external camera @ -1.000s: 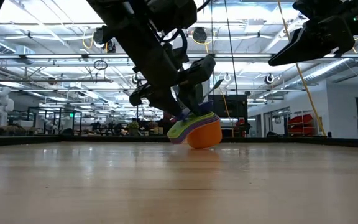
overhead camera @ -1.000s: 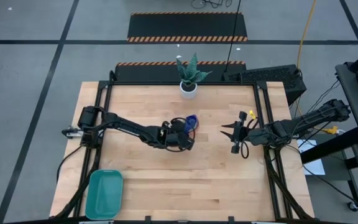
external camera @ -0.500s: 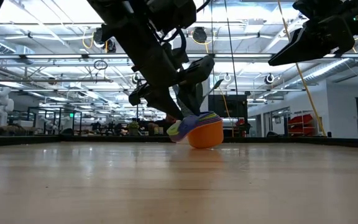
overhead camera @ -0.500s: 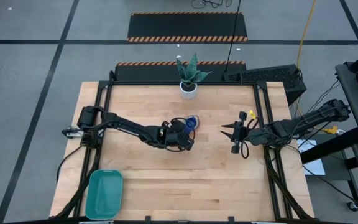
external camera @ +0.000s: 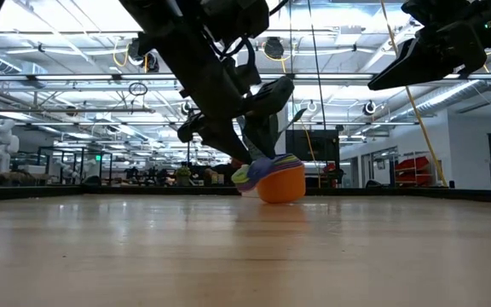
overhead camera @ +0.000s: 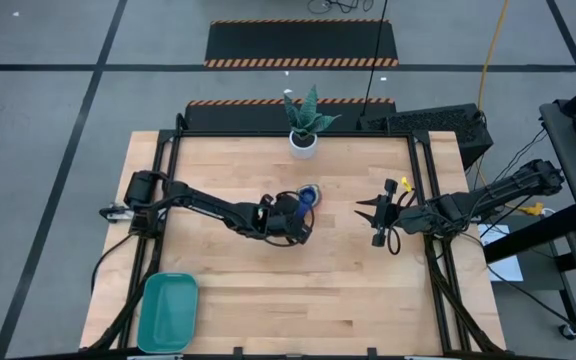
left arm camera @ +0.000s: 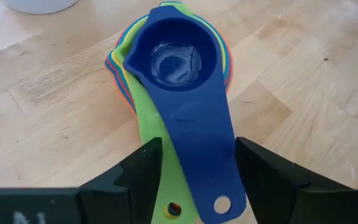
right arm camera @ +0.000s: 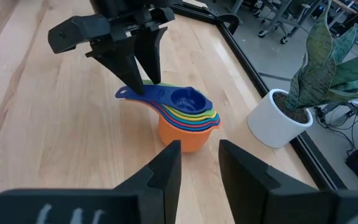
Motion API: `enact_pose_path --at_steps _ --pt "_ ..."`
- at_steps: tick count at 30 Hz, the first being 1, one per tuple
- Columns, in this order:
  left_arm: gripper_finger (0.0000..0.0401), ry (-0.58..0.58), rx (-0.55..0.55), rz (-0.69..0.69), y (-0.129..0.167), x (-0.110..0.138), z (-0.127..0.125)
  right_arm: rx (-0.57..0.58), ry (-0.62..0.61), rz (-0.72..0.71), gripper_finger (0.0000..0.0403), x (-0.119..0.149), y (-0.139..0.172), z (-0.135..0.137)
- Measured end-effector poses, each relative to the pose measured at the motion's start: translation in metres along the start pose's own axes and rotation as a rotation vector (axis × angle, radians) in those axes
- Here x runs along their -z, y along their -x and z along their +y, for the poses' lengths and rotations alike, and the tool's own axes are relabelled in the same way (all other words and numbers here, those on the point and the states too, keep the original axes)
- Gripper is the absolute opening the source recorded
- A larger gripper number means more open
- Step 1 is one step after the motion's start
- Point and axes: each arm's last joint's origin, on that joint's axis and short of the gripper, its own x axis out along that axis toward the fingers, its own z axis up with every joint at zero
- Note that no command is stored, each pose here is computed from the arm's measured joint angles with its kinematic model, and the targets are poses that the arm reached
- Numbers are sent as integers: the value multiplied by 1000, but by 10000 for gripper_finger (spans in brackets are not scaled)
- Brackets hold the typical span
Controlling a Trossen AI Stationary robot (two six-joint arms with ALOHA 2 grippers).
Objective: Nest measuring cups in basket
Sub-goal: Stack the violet measuring cup on the green measuring cup
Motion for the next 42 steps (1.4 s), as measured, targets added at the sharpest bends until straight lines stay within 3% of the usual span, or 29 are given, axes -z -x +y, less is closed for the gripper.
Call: enact_pose_path --at_steps 11,17,24,36,42 --pt "299 -19 -57 -54 0 -2 2 0 0 0 102 0 0 0" --pt "327 -61 -58 -71 -1 -5 2 0 0 0 102 0 0 0" --pt "328 -134 -56 -55 -8 -13 10 0 -1 0 102 0 0 0" --pt "328 -137 -9 64 -23 -6 17 0 -4 -1 102 0 0 0" --pt "292 -146 20 73 -21 -6 15 0 -4 0 102 0 0 0"
